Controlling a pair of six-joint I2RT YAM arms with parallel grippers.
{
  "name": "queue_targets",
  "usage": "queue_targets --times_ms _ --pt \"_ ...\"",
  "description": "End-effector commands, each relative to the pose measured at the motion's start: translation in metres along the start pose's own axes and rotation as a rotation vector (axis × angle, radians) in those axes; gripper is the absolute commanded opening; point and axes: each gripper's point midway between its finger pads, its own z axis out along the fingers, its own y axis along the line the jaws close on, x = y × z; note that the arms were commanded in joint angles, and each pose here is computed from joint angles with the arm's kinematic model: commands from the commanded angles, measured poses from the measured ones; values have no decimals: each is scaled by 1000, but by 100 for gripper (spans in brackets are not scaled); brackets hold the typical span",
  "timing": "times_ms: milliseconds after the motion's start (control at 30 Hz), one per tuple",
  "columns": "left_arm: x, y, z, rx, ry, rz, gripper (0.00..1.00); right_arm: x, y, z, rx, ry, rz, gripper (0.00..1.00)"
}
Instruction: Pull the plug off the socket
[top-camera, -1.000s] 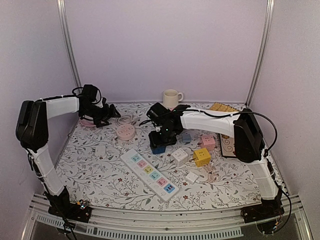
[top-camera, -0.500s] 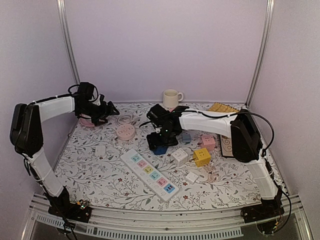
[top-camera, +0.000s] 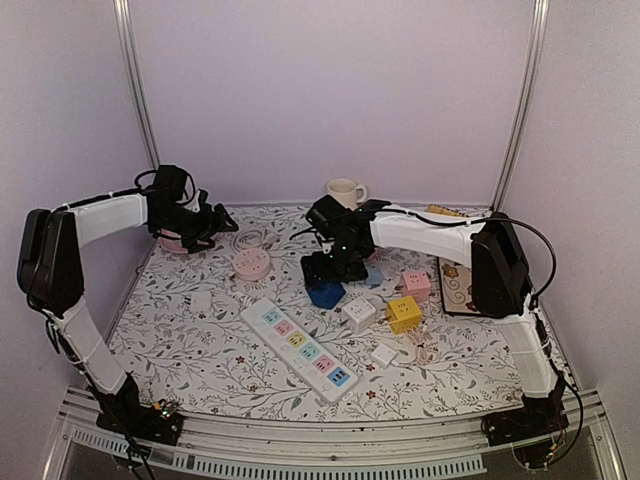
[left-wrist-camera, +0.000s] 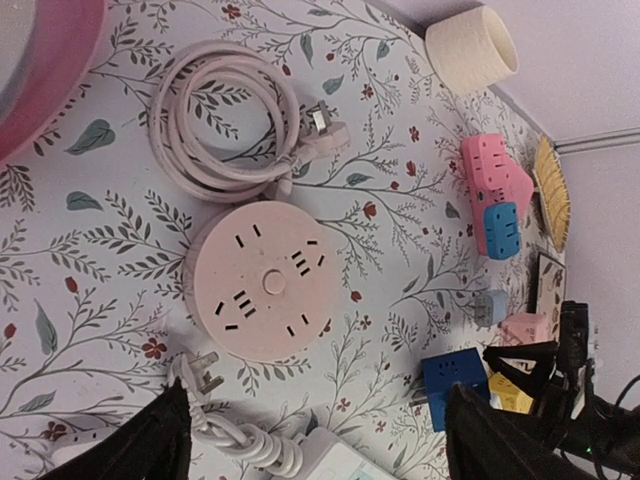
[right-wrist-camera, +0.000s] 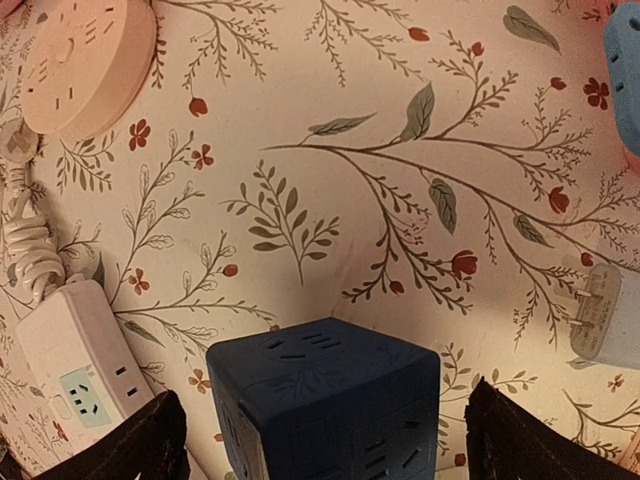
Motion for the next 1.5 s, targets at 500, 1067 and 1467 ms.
queue_targets --times_ms 500,1067,1467 --pt "7 -67 26 39 3 -2 88 -126 -157 -73 -44 -247 122 96" --pt "13 -119 64 99 39 -18 87 -161 -234 6 -338 -251 310 91" --pt "12 -122 76 110 55 -19 86 -152 -229 44 -481 -211 414 82"
